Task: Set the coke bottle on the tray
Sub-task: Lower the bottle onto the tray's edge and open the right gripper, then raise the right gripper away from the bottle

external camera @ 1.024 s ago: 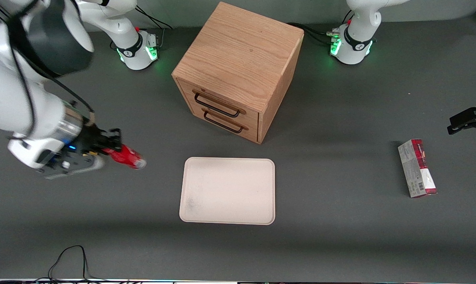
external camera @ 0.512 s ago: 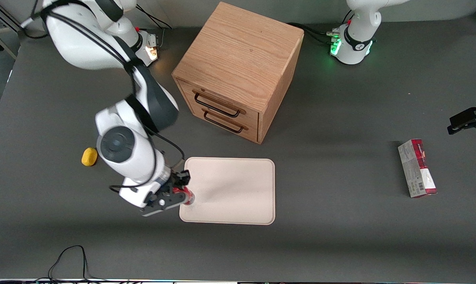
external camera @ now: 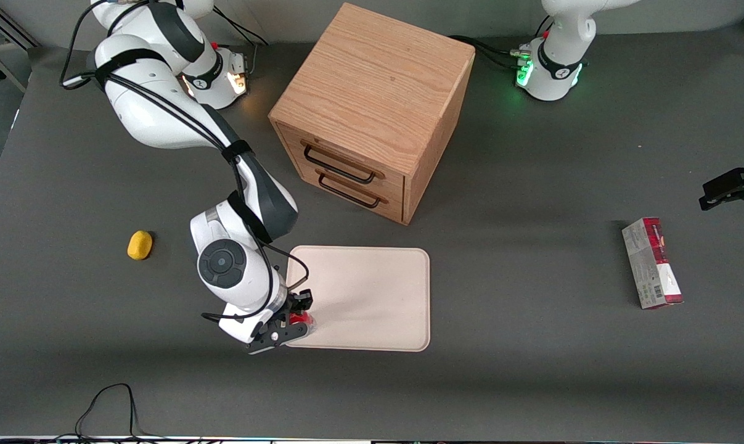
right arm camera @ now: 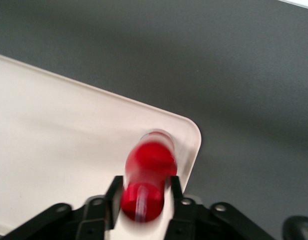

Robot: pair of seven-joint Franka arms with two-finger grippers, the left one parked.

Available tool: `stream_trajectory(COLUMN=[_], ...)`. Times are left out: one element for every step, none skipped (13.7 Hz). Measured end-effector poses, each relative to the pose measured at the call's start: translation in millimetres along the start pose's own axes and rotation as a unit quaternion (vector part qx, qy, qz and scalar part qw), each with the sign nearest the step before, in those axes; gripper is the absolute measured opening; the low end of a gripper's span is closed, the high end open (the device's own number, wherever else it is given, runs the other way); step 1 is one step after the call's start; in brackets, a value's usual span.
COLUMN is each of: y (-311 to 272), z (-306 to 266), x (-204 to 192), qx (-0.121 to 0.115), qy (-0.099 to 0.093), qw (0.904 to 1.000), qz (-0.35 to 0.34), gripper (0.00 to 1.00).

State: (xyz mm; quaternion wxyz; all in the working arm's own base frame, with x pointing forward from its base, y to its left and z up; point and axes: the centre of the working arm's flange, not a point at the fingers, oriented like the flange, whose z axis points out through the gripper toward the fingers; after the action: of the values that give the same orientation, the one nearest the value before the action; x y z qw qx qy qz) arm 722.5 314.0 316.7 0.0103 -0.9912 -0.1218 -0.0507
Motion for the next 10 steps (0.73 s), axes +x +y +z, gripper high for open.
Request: stream_trajectory(y=[0,0,0,2,4,8,17,34,59,85], z=[-3,-6,-13,-24,-42,-63,-87,-111,-135,-155], x=[1,2,3,4,3,0,-5,-15,-30,-50], qx=[0.001,0.001,0.002,0.001,0.002,0.007,0.016,0.023,0.027,0.025], qy=[0.005,0.008,0.013,0.017,0.018,0.013,0.009,0.005,-0.001,-0.008], qw=[0.9999,0.9999,0.9998,0.9997,0.9995,0.9994,0.9988,0.9976,0.9960,0.9943], qz=[0.009,0.013,0.015,0.019,0.025,0.032,0.046,0.065,0.086,0.103], gripper=[0.63,0.74,0.83,0.94,1.00,1.00,1.00,1.00,1.00,1.00])
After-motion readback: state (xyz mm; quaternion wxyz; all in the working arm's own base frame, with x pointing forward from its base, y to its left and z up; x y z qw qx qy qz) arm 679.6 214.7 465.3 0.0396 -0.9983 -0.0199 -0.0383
